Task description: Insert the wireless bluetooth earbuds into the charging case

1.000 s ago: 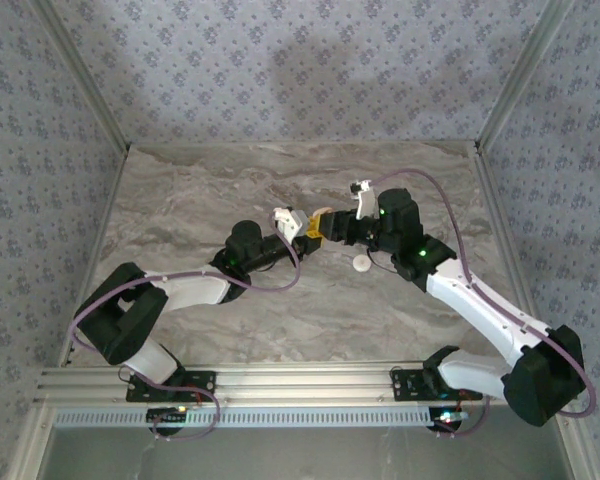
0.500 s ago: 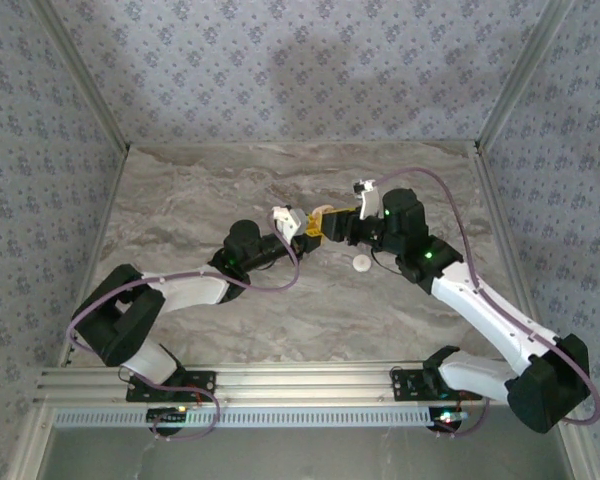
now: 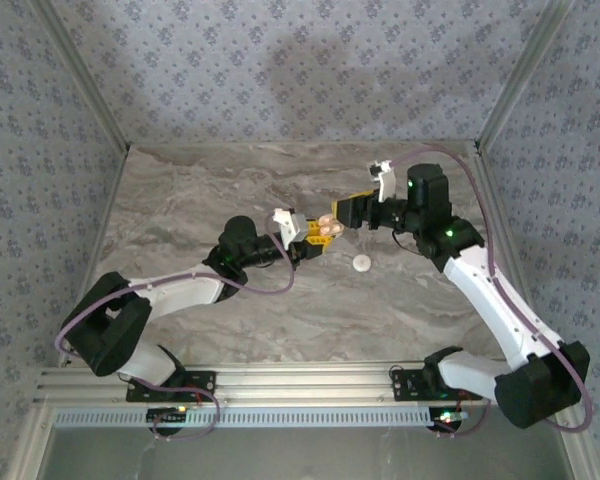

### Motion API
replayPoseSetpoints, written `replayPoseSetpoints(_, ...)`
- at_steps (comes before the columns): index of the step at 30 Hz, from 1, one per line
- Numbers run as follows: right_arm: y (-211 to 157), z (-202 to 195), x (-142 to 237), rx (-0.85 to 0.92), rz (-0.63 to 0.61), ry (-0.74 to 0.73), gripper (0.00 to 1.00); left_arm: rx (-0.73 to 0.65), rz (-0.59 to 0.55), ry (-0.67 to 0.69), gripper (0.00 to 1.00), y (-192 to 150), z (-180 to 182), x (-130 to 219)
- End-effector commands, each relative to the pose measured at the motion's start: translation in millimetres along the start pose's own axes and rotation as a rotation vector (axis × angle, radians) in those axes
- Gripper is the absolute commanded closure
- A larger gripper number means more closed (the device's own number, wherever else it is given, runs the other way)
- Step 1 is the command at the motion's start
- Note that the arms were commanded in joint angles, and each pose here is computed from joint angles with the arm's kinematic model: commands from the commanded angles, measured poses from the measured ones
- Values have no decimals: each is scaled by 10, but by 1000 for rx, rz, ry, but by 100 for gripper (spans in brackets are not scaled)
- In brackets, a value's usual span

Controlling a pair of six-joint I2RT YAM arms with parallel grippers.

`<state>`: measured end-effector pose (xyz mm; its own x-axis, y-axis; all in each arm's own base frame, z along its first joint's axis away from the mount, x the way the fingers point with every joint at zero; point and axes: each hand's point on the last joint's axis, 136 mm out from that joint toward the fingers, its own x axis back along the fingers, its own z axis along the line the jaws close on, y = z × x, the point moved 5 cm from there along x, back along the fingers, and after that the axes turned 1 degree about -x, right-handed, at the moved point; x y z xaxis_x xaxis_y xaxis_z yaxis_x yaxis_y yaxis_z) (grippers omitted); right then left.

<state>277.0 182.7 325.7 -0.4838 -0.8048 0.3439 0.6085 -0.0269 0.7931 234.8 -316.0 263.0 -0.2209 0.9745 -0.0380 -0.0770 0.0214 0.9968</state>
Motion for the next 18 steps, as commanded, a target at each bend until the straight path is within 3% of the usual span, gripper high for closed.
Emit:
replayPoseSetpoints(1, -134, 123, 0, 7, 128, 172, 32, -58, 7, -88, 84, 184, -83, 32)
replayPoseSetpoints(10, -169, 331, -44, -41, 183, 418, 35, -51, 39, -81, 84, 180, -60, 79)
replayPoseSetpoints(18, -227, 481, 178, -31, 158, 475, 43, 14, 46, -20, 84, 127, 68, 139)
